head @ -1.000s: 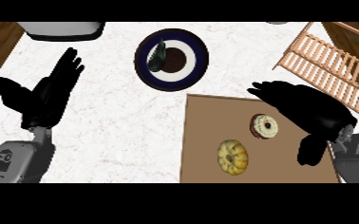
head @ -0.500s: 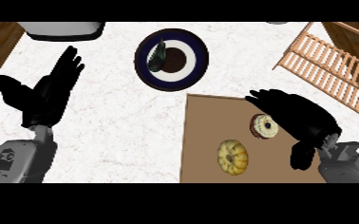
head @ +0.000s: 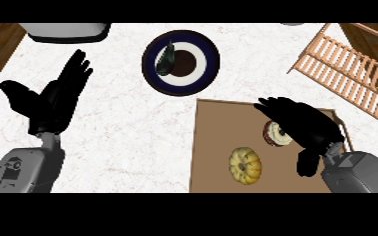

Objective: Pick the cupcake from the tray and place it in the tiered shelf

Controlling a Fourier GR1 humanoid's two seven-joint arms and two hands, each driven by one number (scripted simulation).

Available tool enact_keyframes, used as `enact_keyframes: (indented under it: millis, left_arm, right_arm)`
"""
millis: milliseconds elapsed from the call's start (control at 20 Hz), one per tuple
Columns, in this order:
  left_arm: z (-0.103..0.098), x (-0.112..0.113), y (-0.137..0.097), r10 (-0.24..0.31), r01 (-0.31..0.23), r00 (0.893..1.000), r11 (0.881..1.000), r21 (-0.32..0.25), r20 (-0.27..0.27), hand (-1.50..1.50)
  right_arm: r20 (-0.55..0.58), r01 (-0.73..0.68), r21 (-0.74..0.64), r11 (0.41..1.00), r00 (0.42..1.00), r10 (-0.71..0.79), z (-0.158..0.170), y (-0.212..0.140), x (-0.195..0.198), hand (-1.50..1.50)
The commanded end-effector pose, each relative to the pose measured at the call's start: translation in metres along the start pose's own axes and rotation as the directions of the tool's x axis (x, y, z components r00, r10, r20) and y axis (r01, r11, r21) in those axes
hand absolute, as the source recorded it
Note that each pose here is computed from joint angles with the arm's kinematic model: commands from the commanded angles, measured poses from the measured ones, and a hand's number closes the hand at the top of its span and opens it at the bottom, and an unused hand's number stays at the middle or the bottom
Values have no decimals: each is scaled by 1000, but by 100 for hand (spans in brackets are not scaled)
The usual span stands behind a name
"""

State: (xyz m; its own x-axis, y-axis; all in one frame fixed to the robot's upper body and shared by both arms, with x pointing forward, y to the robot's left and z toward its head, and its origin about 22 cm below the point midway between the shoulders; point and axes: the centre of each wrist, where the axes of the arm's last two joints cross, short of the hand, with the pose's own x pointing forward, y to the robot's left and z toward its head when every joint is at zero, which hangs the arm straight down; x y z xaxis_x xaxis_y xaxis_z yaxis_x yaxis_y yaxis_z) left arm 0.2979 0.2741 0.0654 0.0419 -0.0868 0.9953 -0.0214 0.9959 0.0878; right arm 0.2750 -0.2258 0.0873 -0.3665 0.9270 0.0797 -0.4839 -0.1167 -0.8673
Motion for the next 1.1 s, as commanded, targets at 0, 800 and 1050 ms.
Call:
enact_keyframes:
  millis: [0,800,1050]
  left_arm:
    - [21,-14,3,-3,3,1000,1000,6,-2,0]
    - [-12,2,9,6,-6,1000,1000,-14,-3,0]
    - [5,-9,16,11,-11,1000,1000,9,11,0]
  right_arm:
    - [-2,-1,9,1000,1000,1,-10,4,-3,-150]
    - [63,-71,20,997,996,69,-55,41,-30,150]
    - [98,-36,-57,998,994,42,-53,63,-3,150]
